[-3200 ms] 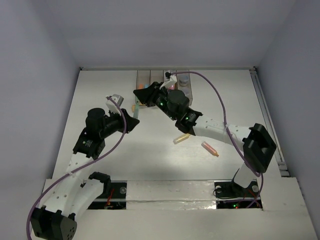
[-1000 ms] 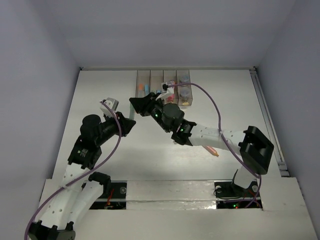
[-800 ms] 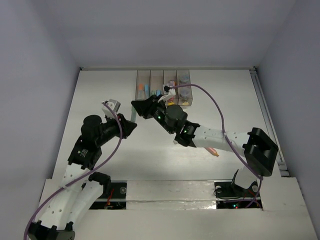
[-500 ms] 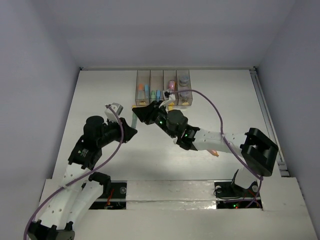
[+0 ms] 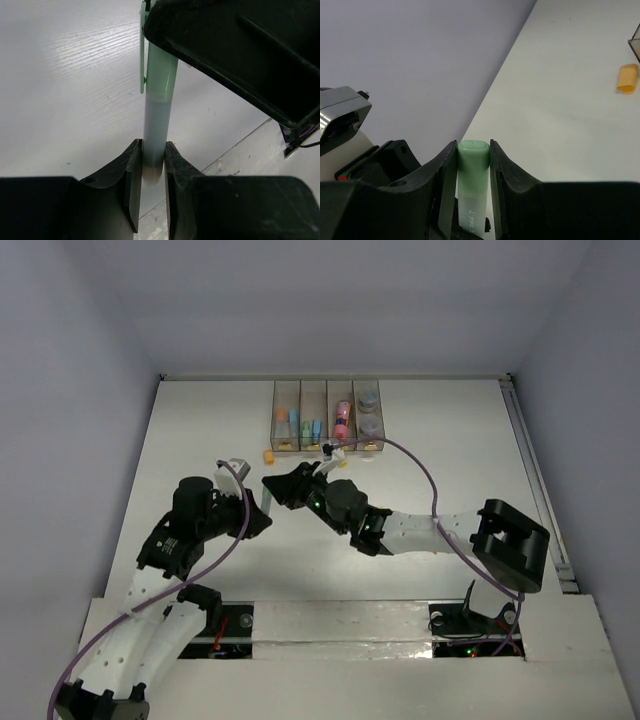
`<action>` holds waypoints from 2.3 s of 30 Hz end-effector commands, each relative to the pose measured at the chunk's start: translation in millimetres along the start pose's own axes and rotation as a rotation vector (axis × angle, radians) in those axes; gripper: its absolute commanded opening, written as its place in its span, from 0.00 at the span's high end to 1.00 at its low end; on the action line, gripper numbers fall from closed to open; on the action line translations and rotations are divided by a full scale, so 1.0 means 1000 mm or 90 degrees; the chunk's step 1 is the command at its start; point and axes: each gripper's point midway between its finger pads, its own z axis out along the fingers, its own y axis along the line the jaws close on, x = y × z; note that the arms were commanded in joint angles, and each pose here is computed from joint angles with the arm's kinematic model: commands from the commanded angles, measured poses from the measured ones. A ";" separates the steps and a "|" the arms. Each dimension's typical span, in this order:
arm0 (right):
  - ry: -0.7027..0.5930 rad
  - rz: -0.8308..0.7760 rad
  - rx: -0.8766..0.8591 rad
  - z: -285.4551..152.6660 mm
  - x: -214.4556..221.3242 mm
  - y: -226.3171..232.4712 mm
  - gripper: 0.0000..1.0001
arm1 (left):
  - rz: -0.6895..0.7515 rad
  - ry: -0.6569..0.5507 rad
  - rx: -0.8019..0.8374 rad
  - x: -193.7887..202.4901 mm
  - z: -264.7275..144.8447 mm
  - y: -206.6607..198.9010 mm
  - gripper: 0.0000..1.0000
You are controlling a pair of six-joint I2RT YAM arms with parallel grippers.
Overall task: Sort the stationery into containers
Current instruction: Close the pen cap on the pen, then place the pen in the storage box, then pick up the pen from the center of the board.
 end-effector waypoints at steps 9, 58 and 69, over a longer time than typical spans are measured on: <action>0.375 -0.085 -0.002 -0.100 0.161 -0.024 1.00 | 0.083 -0.338 -0.061 -0.131 -0.030 -0.001 1.00; -0.096 -0.292 0.207 0.160 -0.218 -0.132 0.04 | 0.105 -0.348 0.017 -0.123 -0.044 -0.028 0.01; 0.090 -0.101 0.296 -0.037 -0.095 -0.165 0.97 | 0.121 -0.352 0.051 -0.122 -0.048 -0.038 0.03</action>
